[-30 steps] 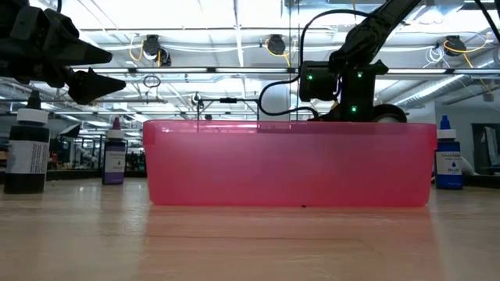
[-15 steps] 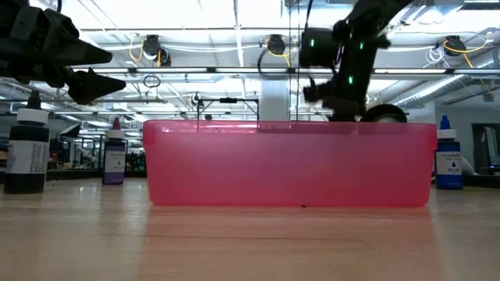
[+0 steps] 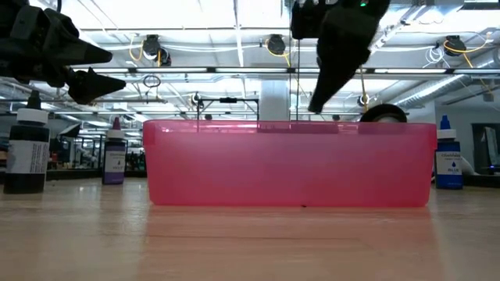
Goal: Pick & Place food coloring
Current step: Put the small black food coloring bottle into the pink bin, then put the small green food coloring bottle into the pink bin
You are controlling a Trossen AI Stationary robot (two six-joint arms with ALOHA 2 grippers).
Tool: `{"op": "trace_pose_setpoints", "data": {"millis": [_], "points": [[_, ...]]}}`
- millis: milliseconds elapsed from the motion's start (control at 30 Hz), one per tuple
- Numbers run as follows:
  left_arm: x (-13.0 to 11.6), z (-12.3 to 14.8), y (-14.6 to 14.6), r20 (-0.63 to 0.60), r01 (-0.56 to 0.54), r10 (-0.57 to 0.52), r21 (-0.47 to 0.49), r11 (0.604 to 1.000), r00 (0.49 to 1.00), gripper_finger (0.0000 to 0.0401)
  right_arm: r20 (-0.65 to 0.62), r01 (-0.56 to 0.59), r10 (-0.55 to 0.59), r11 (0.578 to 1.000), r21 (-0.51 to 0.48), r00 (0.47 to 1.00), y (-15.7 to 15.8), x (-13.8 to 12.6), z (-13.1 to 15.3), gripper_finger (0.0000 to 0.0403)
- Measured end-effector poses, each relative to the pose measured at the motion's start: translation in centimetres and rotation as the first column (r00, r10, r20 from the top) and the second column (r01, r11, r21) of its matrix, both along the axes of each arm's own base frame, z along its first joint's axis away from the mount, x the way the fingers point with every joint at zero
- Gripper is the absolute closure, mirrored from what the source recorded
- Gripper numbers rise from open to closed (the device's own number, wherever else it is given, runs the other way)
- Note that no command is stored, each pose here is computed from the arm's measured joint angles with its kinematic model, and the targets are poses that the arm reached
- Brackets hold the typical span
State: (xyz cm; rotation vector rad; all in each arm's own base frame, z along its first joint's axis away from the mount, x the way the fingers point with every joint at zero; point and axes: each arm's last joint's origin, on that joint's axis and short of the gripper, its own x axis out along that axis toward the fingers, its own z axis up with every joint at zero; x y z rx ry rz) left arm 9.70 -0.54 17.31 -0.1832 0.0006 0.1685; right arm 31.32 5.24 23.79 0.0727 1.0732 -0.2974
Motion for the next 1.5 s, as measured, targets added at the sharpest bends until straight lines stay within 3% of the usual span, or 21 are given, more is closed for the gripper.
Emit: {"op": "trace_pose_setpoints", "data": {"millis": [333, 700, 900, 1333, 1500], "points": [[0.0, 0.0, 0.0, 0.001, 0.000, 0.000, 0.000, 1.000, 1.000, 0.0009, -0.177, -0.022, 0.041, 0.994, 0.107, 0.983, 5.3, 1.3, -5.3, 0.0342], [0.0, 0.1, 0.0, 0.008, 0.000, 0.000, -0.001, 1.000, 1.000, 0.0009, -0.436, -0.035, 0.068, 0.996, 0.085, 0.897, 5.0, 2.9, -8.5, 0.0338], [0.0, 0.1, 0.0, 0.009, 0.000, 0.000, -0.001, 1.000, 1.000, 0.0009, -0.416, 0.000, 0.047, 0.994, 0.113, 0.908, 4.6, 2.9, -7.8, 0.0308], [0.0, 0.1, 0.0, 0.009, 0.000, 0.000, -0.001, 1.000, 1.000, 0.0009, -0.225, 0.030, 0.009, 0.985, 0.169, 0.974, 4.2, 1.9, -2.1, 0.0271], [0.0, 0.1, 0.0, 0.010, 0.000, 0.000, -0.001, 1.000, 1.000, 0.0009, -0.171, 0.033, -0.024, 0.998, 0.051, 0.985, 2.5, 0.9, 0.2, 0.0264]]}}
